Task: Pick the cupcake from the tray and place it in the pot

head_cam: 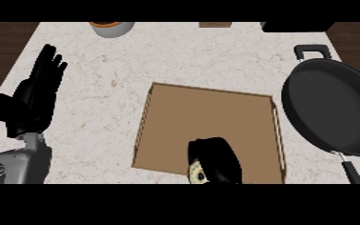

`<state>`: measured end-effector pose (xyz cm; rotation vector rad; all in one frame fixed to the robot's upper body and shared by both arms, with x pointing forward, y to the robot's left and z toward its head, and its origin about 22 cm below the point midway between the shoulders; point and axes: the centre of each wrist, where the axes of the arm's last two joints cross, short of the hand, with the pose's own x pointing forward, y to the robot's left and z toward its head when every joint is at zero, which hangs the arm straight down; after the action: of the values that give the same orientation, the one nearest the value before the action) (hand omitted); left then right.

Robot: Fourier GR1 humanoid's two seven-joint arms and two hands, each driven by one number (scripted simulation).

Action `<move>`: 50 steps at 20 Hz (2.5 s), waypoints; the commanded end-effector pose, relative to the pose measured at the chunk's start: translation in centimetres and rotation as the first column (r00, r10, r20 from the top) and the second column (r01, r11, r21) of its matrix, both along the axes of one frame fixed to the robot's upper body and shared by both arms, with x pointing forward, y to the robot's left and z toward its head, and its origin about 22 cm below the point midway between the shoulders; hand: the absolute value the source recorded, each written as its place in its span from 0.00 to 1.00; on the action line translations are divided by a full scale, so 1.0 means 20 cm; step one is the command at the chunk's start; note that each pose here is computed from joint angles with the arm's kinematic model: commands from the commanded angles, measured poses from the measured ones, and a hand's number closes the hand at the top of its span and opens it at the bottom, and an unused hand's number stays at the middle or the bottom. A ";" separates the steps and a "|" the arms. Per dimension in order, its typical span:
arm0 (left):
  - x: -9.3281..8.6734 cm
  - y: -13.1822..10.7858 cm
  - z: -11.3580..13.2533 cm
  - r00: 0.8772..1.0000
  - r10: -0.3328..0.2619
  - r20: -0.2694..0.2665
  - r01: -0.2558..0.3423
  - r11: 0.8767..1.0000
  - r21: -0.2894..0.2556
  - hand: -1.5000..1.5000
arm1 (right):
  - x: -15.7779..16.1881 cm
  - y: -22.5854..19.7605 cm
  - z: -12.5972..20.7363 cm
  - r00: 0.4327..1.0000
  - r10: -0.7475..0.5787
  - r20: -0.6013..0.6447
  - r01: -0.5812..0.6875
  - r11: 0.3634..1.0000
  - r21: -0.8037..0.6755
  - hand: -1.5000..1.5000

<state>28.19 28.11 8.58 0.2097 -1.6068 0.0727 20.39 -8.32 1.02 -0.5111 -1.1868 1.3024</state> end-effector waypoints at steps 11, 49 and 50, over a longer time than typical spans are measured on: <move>-0.01 0.00 -0.02 1.000 0.004 -0.009 -0.004 1.000 -0.006 0.50 | -0.26 -0.13 0.54 0.750 -0.451 0.484 0.286 0.881 0.377 1.00; -0.03 -0.09 -0.02 1.000 -0.008 0.020 0.009 1.000 -0.012 0.50 | 0.36 -1.50 0.20 0.427 -0.603 0.674 0.677 0.707 0.203 1.00; 0.04 0.03 -0.03 1.000 -0.028 0.000 0.028 1.000 -0.013 0.50 | 0.50 -1.50 0.24 0.441 -0.629 0.640 0.684 0.698 0.214 1.00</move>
<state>28.37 27.69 8.24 0.1883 -1.6145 0.0637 27.96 -36.88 7.94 -1.4662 -1.3382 0.4048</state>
